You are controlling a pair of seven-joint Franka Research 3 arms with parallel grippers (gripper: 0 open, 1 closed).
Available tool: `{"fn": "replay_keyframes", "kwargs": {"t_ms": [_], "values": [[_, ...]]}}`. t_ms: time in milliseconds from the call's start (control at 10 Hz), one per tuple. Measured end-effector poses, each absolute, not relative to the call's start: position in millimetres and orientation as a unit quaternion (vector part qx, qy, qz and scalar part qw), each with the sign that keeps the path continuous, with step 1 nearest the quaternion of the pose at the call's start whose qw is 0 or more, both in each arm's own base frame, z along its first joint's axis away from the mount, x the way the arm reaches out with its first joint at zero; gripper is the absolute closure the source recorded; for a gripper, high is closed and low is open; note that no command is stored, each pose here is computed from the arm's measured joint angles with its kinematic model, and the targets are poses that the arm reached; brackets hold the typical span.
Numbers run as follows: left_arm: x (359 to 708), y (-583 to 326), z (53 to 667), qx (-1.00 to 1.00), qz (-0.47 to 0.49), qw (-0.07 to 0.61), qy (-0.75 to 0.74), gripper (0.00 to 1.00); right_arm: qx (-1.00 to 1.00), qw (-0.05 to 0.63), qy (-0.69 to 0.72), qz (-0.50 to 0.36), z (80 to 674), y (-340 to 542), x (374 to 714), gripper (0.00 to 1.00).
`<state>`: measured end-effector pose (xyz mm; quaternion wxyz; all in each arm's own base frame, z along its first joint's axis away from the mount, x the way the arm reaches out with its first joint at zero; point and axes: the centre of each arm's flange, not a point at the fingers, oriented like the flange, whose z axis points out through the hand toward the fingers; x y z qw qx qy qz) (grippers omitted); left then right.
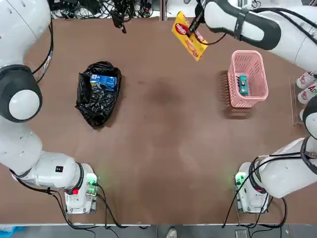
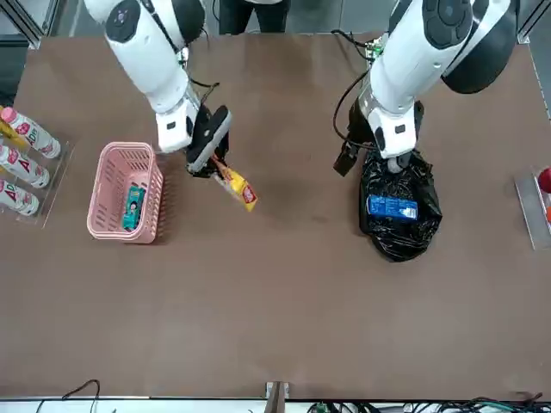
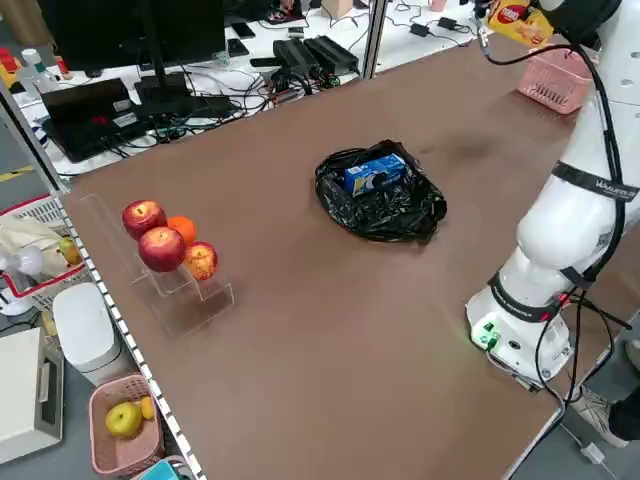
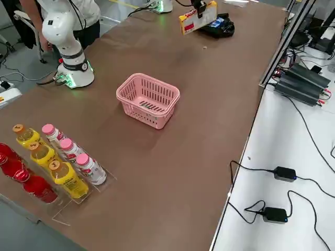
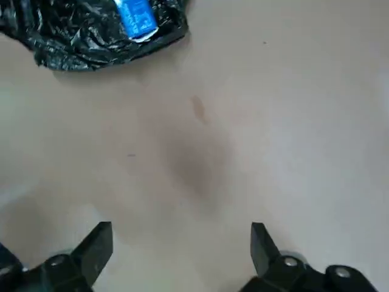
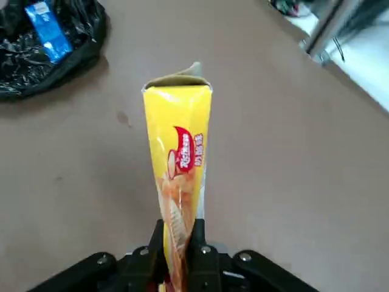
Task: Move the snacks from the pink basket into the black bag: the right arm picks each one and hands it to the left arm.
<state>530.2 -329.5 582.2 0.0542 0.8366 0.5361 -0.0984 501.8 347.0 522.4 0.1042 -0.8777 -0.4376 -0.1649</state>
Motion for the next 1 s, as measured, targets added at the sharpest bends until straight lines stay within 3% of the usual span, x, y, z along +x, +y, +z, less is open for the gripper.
{"fn": "replay_keyframes", "kwargs": {"t_ms": [1000], "values": [[501.9,-430.0,551.4,0.837,-0.105,0.094,0.528,0.0,-0.759,0.069,-0.592,-0.261,492.6,446.6,465.6,0.81]]}}
